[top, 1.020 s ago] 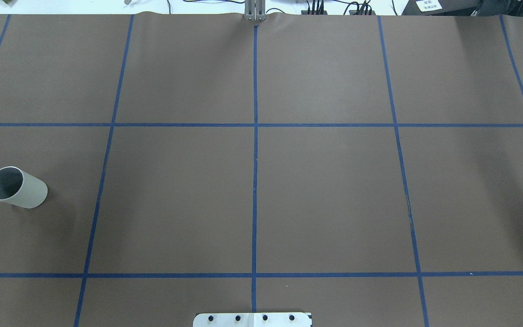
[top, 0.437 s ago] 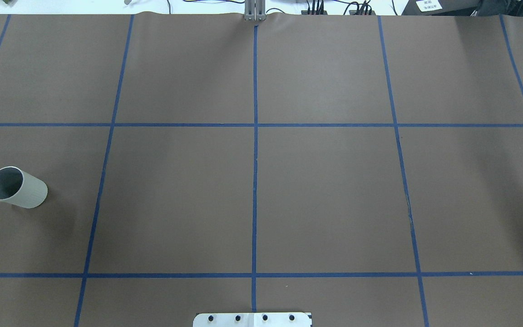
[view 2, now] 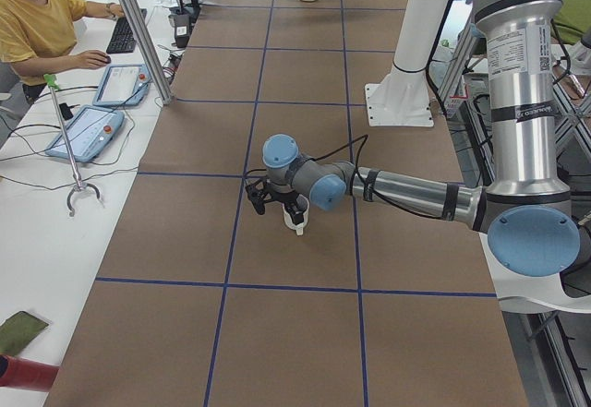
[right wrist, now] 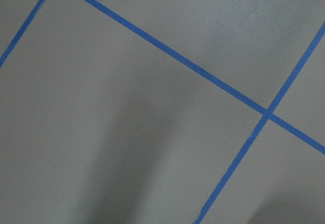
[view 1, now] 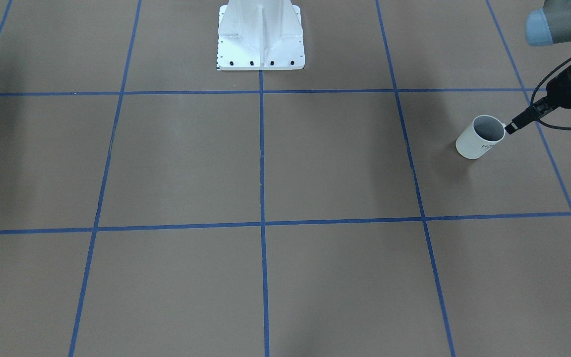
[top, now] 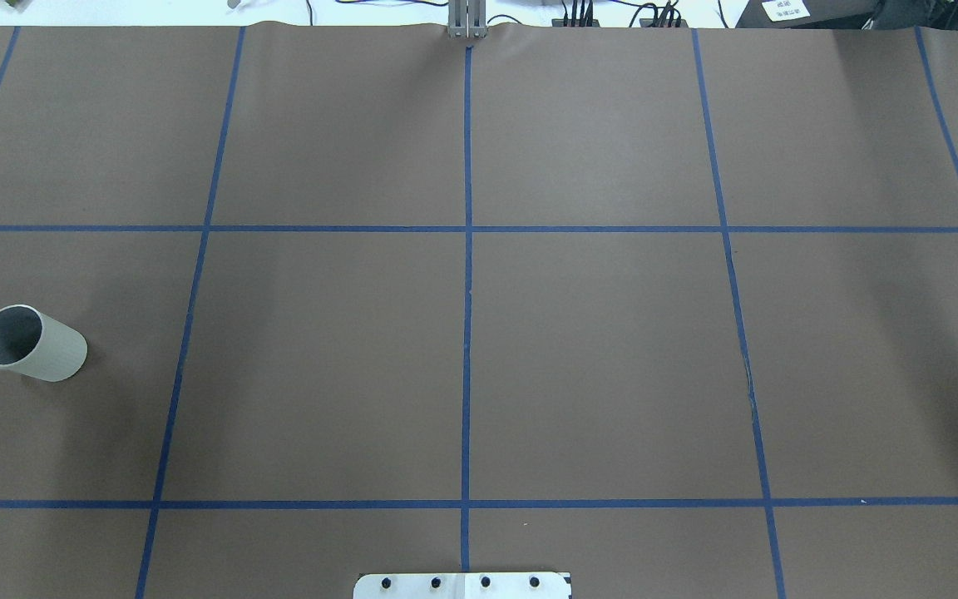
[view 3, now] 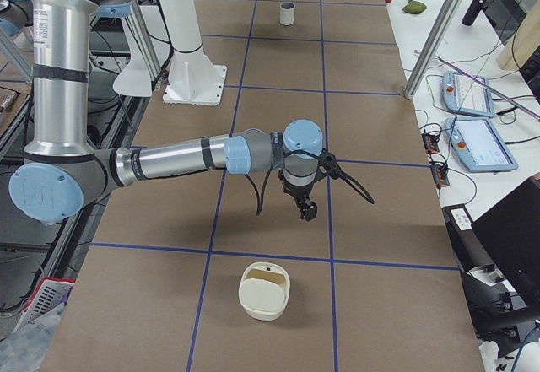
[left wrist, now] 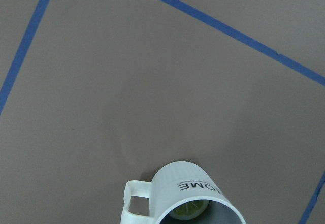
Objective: Left arm hands cup to right arm to dump lemon
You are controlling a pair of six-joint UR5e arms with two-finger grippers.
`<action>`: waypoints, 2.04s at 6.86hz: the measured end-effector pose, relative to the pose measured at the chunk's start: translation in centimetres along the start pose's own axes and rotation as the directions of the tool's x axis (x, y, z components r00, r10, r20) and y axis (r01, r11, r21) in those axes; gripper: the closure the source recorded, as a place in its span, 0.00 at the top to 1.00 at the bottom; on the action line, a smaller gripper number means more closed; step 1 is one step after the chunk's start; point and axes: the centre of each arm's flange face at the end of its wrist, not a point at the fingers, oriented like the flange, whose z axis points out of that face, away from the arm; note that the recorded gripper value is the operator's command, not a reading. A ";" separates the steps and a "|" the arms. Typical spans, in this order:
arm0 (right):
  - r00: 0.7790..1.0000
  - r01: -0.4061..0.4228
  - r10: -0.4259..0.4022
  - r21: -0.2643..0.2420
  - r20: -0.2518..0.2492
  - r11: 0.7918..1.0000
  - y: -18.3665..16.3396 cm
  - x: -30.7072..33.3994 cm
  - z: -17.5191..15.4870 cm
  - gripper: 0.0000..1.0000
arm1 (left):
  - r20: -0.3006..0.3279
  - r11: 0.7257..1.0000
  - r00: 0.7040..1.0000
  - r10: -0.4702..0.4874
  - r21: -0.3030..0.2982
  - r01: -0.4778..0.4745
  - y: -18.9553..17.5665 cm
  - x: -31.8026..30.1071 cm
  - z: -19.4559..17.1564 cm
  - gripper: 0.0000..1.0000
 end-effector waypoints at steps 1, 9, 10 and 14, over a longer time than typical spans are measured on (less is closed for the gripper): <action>1.000 0.001 -0.001 0.002 0.002 1.000 -0.1 -0.1 -0.1 1.00 | 0.001 0.998 0.998 -0.055 0.008 0.055 0.9 0.5 1.0 1.00; 1.000 0.000 0.000 0.002 0.002 1.000 0.1 -0.1 -0.1 1.00 | 0.078 0.990 0.987 -0.137 0.037 0.135 5.5 0.1 5.1 0.00; 1.000 -0.001 0.001 0.002 0.002 1.000 0.1 0.0 -0.1 1.00 | 0.076 0.990 0.987 -0.138 0.036 0.136 5.6 0.3 5.1 0.00; 1.000 0.017 -0.017 0.016 -0.006 1.000 -1.1 -0.3 -0.7 1.00 | -0.006 0.997 0.997 -0.074 0.028 0.075 8.6 5.2 0.7 0.00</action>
